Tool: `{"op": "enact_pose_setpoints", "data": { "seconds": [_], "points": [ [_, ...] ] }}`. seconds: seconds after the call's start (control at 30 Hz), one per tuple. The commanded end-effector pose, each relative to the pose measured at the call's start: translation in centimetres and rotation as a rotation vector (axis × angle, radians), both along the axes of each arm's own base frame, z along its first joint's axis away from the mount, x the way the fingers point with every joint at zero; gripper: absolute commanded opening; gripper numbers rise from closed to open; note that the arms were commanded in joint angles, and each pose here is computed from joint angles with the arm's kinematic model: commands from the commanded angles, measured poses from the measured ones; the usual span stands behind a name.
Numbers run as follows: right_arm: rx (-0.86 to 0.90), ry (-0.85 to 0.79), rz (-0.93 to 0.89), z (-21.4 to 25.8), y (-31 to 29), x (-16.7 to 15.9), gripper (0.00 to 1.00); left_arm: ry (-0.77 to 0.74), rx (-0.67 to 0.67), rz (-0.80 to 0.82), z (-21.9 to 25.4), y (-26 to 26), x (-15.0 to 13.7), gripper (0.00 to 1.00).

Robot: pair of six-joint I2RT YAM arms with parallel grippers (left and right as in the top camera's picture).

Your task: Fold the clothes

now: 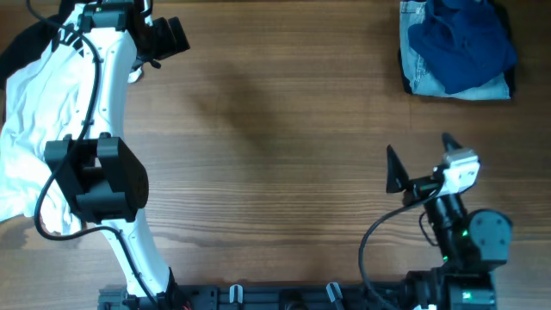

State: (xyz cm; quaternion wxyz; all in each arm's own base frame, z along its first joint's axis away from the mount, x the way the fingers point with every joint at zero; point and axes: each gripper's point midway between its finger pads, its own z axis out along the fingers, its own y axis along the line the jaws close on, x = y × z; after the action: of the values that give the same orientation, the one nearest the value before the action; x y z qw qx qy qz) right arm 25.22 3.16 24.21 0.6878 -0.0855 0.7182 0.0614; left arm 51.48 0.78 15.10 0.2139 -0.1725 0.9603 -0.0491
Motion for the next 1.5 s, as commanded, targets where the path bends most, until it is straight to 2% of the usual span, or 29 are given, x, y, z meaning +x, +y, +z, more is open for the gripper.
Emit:
{"op": "enact_pose_setpoints", "data": {
  "seconds": [0.0, 0.17, 0.47, 0.67, 0.83, 1.47],
  "points": [
    [0.016, -0.026, -0.02, -2.4, -0.1, -0.5, 1.0, 0.016, 0.003, 0.004, -0.7, 0.3, 0.0, 1.0],
    [0.02, -0.064, -0.002, -5.0, 0.4, -0.7, 1.0, 0.016, 0.003, 0.004, -0.7, 0.3, 0.0, 1.0],
    [0.024, -0.062, -0.002, -6.2, 0.4, -0.9, 1.0, 0.016, 0.003, 0.004, -0.7, 0.3, 0.0, 1.0],
    [0.09, -0.046, -0.013, -6.3, 0.3, -0.9, 1.0, 0.016, 0.003, 0.004, -0.7, 0.3, 0.0, 1.0],
    [0.039, -0.055, -0.01, -6.3, 0.4, -0.9, 1.0, 0.016, 0.003, 0.004, -0.7, 0.3, 0.0, 1.0],
    [0.04, -0.054, -0.01, -6.4, 0.4, -0.9, 1.0, 0.016, 0.003, 0.004, -0.7, 0.3, 0.0, 1.0]
  ]
}}
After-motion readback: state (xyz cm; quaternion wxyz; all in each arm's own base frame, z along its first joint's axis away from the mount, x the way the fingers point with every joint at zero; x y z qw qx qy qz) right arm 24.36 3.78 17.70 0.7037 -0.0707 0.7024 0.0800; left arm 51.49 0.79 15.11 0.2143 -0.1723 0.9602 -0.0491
